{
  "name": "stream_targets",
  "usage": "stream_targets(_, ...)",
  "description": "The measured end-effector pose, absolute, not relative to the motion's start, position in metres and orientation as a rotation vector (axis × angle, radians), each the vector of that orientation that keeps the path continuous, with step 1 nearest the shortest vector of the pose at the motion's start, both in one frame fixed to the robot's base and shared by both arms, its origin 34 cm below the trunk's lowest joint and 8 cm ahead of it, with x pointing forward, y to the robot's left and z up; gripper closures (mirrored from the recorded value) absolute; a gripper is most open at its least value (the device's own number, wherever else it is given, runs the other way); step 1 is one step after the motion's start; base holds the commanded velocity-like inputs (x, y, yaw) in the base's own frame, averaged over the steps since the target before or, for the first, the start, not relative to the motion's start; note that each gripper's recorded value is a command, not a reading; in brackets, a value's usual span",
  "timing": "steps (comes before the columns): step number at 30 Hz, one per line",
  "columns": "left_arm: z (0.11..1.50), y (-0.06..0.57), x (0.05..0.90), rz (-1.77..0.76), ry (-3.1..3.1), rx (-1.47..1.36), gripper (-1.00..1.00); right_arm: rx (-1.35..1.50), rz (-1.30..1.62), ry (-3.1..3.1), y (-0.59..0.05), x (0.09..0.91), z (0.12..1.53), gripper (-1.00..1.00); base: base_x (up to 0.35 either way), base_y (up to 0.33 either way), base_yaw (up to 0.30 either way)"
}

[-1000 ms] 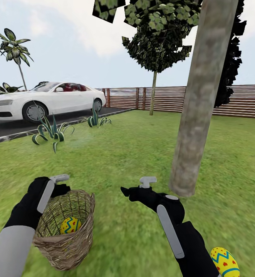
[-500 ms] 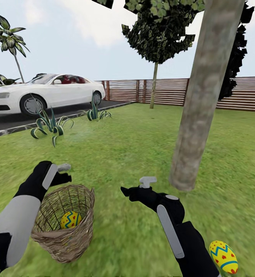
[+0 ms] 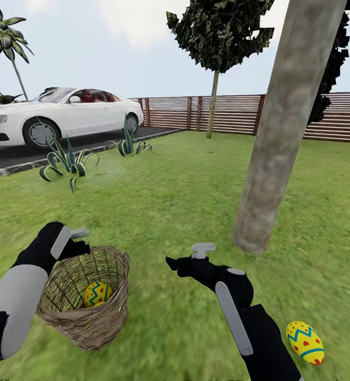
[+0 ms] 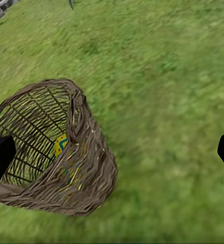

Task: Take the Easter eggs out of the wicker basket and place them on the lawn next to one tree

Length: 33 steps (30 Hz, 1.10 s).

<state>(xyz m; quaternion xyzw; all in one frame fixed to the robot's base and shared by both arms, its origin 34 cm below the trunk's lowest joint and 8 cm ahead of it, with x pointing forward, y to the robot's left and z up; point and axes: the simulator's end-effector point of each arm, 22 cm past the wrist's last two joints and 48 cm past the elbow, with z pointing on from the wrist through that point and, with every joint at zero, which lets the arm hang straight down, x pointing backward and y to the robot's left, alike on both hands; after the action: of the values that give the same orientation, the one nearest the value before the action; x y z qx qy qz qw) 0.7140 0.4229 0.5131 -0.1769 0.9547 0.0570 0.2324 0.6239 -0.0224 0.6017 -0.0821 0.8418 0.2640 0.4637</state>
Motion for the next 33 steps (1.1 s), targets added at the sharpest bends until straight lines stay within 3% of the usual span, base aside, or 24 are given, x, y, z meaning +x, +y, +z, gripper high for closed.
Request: stream_targets(33, 0.422, 0.4, 0.715, 0.042, 2.789, -0.476, -1.0, -0.165, 0.679, 2.186, -0.023, 0.632, 0.53, -1.0, 0.0, 0.0, 0.0)
